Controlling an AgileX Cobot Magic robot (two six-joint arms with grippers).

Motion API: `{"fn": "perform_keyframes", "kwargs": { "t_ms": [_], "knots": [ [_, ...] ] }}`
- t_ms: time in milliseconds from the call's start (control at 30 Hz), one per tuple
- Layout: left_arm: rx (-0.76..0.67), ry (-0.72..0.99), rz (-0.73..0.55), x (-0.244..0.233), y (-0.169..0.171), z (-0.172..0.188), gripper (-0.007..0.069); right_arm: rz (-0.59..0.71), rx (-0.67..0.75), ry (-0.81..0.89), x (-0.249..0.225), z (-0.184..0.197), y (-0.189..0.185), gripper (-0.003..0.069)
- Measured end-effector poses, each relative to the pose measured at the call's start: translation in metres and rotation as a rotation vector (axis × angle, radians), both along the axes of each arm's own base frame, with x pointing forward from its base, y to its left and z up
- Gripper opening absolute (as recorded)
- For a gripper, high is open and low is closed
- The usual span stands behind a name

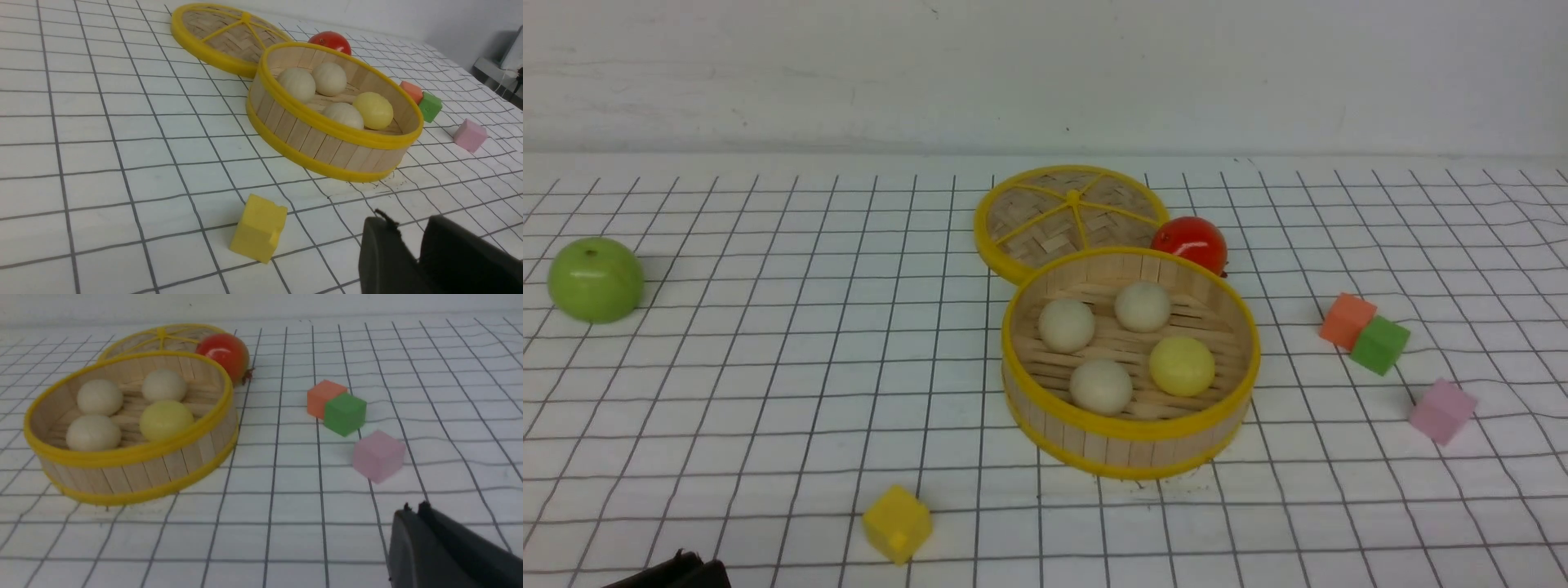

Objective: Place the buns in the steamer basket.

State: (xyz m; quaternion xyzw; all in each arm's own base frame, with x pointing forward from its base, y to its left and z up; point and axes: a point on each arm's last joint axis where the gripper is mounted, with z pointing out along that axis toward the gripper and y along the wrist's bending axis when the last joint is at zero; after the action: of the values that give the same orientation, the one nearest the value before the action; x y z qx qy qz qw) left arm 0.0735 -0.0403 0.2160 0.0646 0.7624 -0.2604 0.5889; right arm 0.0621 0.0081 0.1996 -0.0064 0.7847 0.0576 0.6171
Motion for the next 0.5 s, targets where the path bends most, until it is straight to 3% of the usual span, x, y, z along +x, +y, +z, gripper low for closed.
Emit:
{"fn": "perform_keyframes", "kwargs": {
  "t_ms": [133,500],
  "knots": [
    [0.000,0.000,0.000,0.000,0.000,0.000,0.0142,0.024,-0.029,0.066,-0.010,-0.027,0.001,-0.0002],
    [0.001,0.002,0.000,0.000,0.000,0.000,0.0155,0.028,-0.027,0.069,-0.011,-0.027,0.002,0.0003]
  ]
}}
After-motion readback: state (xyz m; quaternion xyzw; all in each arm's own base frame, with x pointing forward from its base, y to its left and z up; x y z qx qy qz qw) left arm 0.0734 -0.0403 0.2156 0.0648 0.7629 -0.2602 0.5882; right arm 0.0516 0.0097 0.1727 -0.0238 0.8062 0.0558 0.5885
